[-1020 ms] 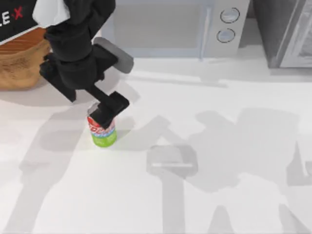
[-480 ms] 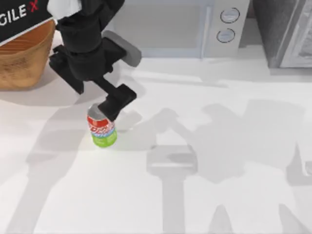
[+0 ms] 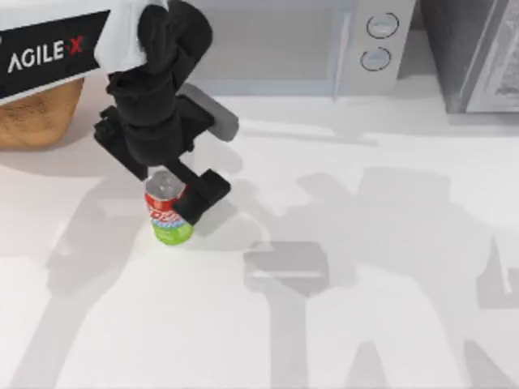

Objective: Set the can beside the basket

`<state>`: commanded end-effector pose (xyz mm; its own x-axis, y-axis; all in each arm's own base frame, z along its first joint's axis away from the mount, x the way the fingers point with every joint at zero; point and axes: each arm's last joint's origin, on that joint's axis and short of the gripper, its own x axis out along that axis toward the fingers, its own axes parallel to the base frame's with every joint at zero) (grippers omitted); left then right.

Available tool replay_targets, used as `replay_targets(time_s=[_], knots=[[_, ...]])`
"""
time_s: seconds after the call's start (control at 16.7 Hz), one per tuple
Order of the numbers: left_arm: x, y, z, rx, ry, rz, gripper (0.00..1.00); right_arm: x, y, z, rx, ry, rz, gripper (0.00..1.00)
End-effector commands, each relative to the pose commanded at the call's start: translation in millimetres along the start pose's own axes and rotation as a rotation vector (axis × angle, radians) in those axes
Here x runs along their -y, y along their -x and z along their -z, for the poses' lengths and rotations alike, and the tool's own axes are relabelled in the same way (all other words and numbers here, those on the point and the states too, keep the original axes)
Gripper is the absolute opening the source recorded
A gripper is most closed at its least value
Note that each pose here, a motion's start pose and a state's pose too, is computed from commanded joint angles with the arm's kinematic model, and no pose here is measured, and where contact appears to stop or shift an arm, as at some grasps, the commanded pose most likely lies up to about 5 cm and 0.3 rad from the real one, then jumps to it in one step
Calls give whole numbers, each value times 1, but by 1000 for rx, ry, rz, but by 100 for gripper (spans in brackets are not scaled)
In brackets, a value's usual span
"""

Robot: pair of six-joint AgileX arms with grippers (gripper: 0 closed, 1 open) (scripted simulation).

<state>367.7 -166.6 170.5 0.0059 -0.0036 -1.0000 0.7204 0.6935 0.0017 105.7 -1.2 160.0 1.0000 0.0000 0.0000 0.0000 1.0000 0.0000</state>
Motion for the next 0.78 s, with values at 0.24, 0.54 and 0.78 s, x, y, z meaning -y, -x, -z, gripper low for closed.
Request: replay_targets(time_s=[0.24, 0.54, 0.78], knots=[[1, -10, 1, -8, -1, 3, 100, 0, 0, 0, 0, 0, 0, 100], [1, -10, 1, -8, -1, 3, 70, 0, 0, 0, 0, 0, 0, 100], [1, -10, 1, -8, -1, 3, 40, 0, 0, 0, 0, 0, 0, 100]])
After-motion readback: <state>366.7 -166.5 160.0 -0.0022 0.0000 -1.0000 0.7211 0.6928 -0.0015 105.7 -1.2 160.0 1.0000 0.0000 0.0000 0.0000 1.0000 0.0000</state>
